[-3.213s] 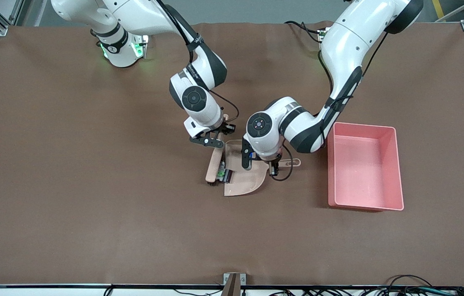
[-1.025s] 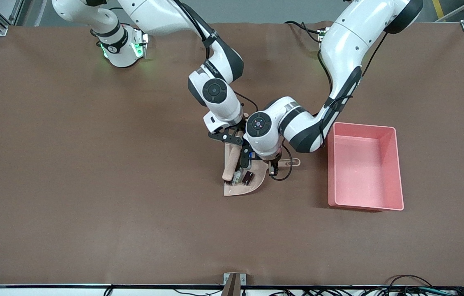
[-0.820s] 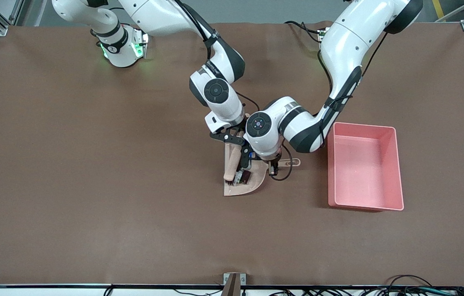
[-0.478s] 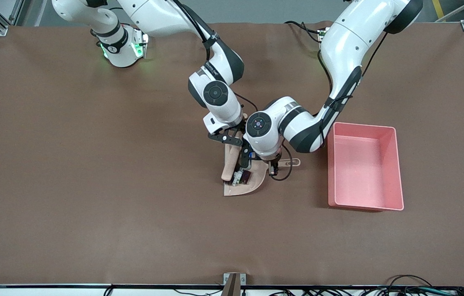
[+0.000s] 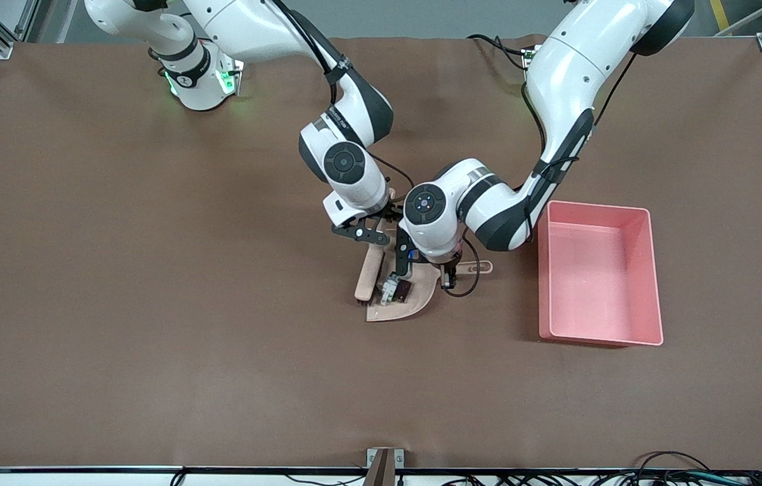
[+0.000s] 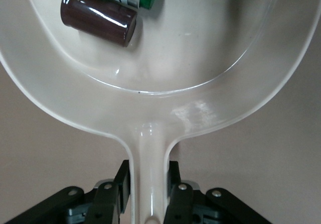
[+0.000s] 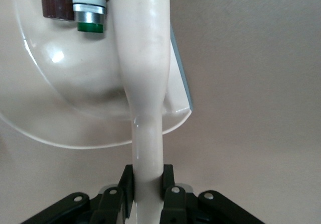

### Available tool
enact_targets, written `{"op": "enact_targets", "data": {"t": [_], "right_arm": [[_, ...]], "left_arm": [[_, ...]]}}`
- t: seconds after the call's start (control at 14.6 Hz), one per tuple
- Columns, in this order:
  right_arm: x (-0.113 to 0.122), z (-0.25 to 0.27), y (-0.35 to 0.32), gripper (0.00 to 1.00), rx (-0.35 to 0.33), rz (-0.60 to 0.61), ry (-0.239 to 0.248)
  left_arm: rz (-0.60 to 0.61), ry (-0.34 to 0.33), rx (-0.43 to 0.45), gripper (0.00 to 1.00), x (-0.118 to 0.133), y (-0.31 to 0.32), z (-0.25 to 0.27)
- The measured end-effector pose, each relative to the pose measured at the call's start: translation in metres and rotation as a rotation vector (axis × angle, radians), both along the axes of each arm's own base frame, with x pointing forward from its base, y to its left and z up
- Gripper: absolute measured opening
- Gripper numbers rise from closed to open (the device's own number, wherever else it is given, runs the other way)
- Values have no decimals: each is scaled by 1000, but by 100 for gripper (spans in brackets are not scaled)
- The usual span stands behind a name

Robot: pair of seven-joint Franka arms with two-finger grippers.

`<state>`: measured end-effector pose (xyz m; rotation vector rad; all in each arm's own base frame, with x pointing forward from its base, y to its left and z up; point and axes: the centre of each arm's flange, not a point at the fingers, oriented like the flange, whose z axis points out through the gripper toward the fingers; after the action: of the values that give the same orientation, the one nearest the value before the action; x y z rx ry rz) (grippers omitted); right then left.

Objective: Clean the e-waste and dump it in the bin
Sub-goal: 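Sweep the capacitor and green component into the dustpan with the right gripper, then lift the dustpan with the left gripper while the right gripper returns the brush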

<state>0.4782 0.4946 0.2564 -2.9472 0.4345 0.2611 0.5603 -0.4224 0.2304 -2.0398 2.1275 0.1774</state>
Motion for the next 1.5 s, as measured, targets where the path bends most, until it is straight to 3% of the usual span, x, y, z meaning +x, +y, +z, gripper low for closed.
{"op": "enact_targets", "data": {"t": [0.68, 1.09, 1.23, 1.5], "right_arm": [[19, 50, -73, 26, 15, 47, 18], [-2, 75, -131, 26, -3, 52, 13], [-9, 85, -165, 26, -26, 68, -3], [-12, 97, -249, 26, -8, 107, -17]], "left_arm": [[-8, -22, -35, 34, 2, -5, 0], [12, -44, -72, 34, 16, 6, 5], [20, -38, -104, 34, 22, 11, 14], [17, -45, -185, 34, 38, 23, 52]]}}
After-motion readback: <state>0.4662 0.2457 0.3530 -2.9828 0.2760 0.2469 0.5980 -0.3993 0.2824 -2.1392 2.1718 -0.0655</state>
